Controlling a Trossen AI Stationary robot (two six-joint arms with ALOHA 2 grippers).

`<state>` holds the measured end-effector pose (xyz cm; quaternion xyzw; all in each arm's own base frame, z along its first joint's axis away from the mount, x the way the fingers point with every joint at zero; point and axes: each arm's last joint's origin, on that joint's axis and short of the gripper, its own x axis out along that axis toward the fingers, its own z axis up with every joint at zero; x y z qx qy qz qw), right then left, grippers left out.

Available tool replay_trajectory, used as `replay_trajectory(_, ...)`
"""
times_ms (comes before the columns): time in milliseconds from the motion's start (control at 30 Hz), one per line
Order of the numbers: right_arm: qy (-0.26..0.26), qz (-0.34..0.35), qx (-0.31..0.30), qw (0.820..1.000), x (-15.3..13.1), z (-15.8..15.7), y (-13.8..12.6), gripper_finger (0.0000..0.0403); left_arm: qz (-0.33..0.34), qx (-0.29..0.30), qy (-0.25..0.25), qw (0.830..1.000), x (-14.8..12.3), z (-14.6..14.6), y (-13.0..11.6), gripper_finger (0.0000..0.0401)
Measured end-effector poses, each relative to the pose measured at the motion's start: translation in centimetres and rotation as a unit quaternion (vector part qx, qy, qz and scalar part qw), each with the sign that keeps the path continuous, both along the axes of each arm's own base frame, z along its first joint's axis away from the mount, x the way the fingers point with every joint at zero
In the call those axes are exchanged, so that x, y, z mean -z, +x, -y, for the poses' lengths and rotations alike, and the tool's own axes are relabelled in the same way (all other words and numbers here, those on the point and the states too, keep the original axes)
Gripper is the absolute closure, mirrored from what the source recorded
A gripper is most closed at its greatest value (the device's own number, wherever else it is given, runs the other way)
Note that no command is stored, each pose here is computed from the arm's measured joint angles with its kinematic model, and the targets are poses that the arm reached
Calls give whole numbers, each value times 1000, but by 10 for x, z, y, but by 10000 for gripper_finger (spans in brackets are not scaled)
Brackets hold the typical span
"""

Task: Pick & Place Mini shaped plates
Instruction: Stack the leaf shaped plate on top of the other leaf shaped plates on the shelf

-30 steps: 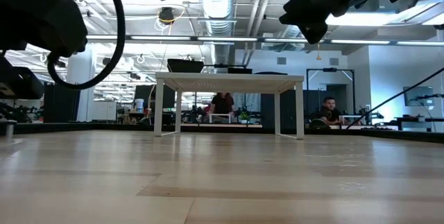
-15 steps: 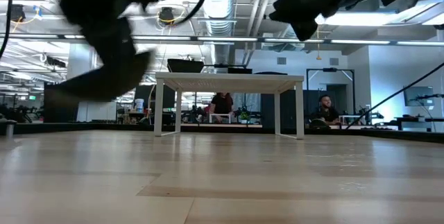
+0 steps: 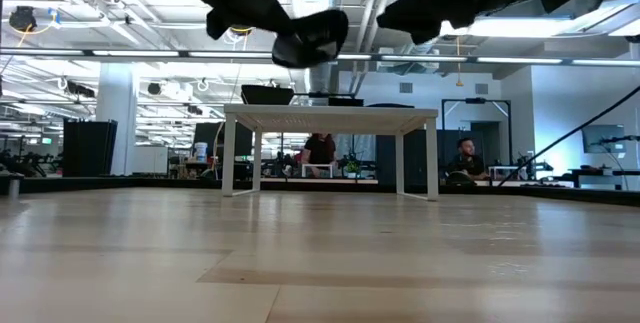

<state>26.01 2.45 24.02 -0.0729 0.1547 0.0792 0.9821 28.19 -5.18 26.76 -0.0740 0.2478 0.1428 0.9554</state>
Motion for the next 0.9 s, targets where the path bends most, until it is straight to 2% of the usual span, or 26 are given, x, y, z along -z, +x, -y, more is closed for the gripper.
replay_trajectory(167,-133,26,-77,988,6,-19,6,290,6,-60,-32,998,4,-15,5,392)
replay_trajectory(333,-241,39,-143,959,28,-41,18,290,25,-103,-81,991,3,-27,6,389)
replay_trajectory(433,-318,31,-118,940,39,-51,27,290,27,-122,-110,986,4,-34,6,392)
replay_trajectory(600,-437,-10,-26,899,47,-62,41,290,13,-99,-173,980,10,-38,6,392)
replay_trajectory(700,-474,-26,-8,880,51,-68,45,290,5,-101,-185,978,15,-39,4,390)
replay_trajectory(900,-513,-35,-4,857,54,-75,53,290,-6,-109,-196,974,24,-39,1,392)
